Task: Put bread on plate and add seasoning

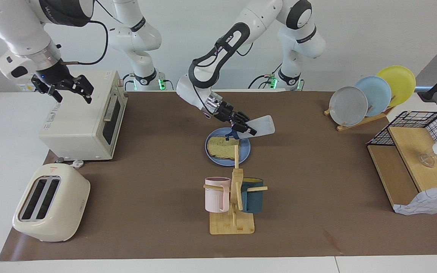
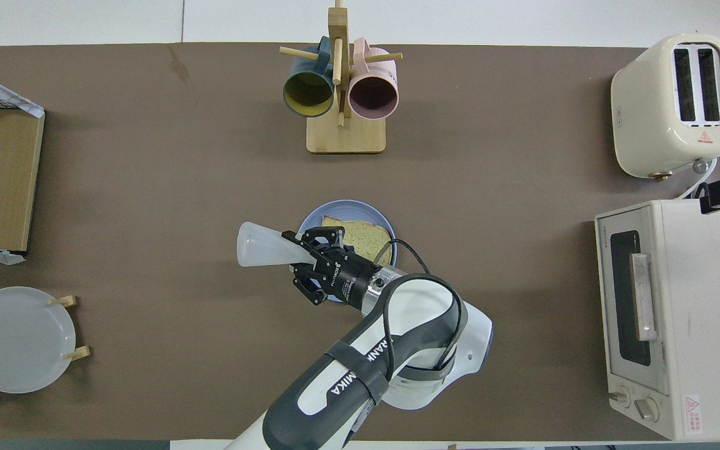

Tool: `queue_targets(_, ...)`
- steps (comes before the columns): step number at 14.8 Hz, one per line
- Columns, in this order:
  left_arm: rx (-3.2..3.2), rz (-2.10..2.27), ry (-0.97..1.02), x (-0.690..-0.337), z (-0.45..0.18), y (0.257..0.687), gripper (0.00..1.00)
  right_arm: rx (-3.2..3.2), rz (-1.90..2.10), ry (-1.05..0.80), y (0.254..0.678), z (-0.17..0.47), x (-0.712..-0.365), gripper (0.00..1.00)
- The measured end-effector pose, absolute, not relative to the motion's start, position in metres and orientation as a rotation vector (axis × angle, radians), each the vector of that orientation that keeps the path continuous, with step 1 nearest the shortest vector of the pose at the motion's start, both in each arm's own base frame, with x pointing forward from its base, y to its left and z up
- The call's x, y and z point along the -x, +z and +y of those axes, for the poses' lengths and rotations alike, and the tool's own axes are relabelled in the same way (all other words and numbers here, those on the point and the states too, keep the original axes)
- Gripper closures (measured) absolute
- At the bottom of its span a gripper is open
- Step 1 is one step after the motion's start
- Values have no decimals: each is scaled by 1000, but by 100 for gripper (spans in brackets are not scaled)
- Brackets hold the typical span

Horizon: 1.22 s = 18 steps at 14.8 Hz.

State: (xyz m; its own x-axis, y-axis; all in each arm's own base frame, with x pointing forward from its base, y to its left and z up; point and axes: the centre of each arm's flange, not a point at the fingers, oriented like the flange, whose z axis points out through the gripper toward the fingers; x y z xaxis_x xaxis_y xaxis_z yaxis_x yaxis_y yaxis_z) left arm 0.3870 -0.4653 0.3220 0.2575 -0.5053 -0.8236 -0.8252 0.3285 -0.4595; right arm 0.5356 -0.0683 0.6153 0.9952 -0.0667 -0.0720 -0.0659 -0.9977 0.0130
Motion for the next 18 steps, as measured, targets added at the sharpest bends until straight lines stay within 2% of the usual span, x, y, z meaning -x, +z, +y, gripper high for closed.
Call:
queue_targets(4, 1334, 1367, 353, -400, -454, 323, 65, -3127, -104, -113, 615, -68, -536, 0)
queue_targets(9, 1353, 1288, 371, -455, -410, 325, 65, -3127, -104, -113, 615, -68, -536, 0)
queue_targets(12, 1364, 1266, 376, -474, -392, 325, 65, -3127, -104, -113, 615, -68, -536, 0)
queue_targets(15, 1356, 1277, 374, -470, -396, 322, 65, -3127, -104, -113, 615, -68, -536, 0)
queue_targets(18, 1321, 1313, 354, -450, -416, 317, 65, -3127, -104, -113, 615, -68, -536, 0)
